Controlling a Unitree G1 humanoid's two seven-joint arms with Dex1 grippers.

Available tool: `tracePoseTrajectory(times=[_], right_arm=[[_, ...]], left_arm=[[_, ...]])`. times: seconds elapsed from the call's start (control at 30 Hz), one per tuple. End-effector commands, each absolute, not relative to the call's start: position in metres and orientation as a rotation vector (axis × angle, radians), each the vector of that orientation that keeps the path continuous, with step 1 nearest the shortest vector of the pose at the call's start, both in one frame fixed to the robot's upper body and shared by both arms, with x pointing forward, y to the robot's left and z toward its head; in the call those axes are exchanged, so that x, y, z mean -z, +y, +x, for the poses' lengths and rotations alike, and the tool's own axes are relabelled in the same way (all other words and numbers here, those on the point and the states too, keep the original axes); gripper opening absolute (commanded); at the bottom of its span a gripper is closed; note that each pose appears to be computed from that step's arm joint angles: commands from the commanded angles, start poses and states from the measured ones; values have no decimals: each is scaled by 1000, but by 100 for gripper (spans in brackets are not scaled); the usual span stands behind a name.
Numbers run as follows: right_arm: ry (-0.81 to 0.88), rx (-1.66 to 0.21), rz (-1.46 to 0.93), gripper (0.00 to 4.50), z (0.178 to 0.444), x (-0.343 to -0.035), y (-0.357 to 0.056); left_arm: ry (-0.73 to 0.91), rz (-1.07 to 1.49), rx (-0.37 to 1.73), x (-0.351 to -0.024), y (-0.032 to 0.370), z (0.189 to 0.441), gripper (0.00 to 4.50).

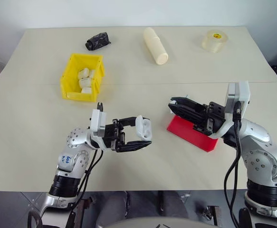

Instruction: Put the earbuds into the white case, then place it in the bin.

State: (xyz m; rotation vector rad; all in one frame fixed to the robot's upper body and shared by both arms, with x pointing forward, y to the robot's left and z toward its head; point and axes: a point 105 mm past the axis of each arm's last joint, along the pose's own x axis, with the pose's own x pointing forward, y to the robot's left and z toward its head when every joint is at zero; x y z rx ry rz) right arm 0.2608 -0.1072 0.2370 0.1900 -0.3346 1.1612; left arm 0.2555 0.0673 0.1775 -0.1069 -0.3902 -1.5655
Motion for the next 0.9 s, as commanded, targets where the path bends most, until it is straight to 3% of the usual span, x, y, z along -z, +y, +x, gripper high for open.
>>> tracePoseTrajectory(times=[0.03, 0.37, 0.9], right_arm=[[-545, -1174, 249, 91, 244, -264, -100], [-654, -1187, 196, 91, 230, -249, -67], [-692, -1163, 101, 91, 240, -226, -65]], left_arm=[[-419, -132, 1615, -190, 68, 251, 280], [-403, -202, 1659, -200, 63, 253, 280], [-377, -228, 1713, -208, 64, 249, 280]])
